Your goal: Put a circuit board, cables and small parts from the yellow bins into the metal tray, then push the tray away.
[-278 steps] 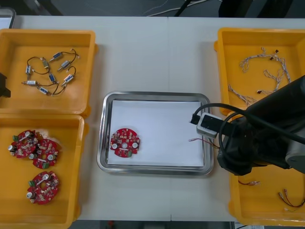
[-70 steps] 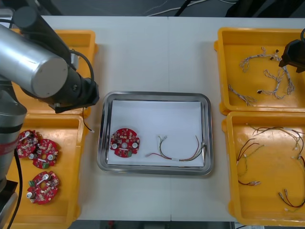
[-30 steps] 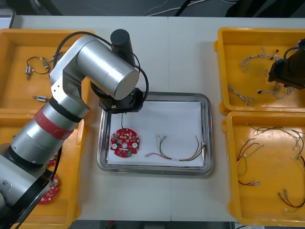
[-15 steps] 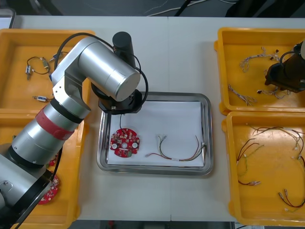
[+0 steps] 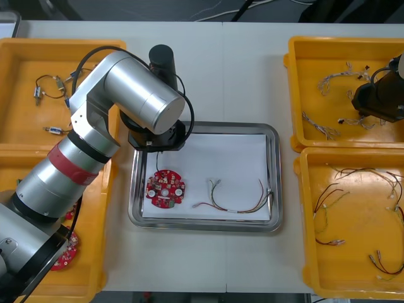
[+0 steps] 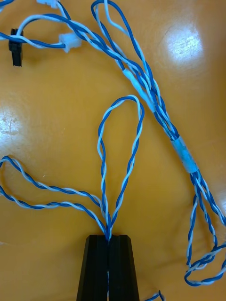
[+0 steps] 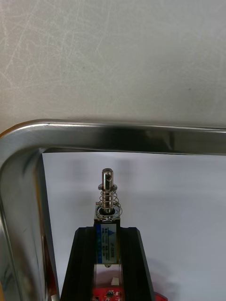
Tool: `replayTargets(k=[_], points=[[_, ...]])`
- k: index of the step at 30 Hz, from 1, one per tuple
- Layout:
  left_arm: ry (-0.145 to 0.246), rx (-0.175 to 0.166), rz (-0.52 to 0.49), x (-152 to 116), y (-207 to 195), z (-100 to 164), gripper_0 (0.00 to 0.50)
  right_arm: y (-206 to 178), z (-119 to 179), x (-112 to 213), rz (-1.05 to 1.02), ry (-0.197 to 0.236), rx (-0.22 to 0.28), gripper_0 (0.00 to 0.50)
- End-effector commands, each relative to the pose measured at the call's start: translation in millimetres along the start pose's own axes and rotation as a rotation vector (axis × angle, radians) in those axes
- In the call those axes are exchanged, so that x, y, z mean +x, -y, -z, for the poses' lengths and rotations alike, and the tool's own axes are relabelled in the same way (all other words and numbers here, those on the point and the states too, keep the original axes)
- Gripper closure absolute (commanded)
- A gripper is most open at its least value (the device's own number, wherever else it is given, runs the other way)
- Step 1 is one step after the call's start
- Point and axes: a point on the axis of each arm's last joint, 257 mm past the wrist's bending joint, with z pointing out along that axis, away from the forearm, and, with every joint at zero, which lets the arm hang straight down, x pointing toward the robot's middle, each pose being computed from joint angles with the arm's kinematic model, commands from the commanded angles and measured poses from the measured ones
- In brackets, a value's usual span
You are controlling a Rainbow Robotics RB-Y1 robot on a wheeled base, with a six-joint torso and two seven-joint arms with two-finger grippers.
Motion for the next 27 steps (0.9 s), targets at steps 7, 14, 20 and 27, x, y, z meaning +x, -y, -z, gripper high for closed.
replayTargets(k=[7,14,20,27], points=[[0.013,0.024,-0.08,1,16,-1,0.5,-23,35,-26,0.11,0.051,-0.014,0.5],[0.015,0.021,-0.08,0,14,-2,0.5,-27,71,-31,0.144,0.034,-0.021,0.5],[0.015,0.024,-0.082,1,15,-2,0.118,-30,97,-28,0.165,0.009,-0.028,0.5],[0.017,0.027,-0.081,0,16,-1,0.0,-35,133,-21,0.207,-0.016,-0.026,0.5]])
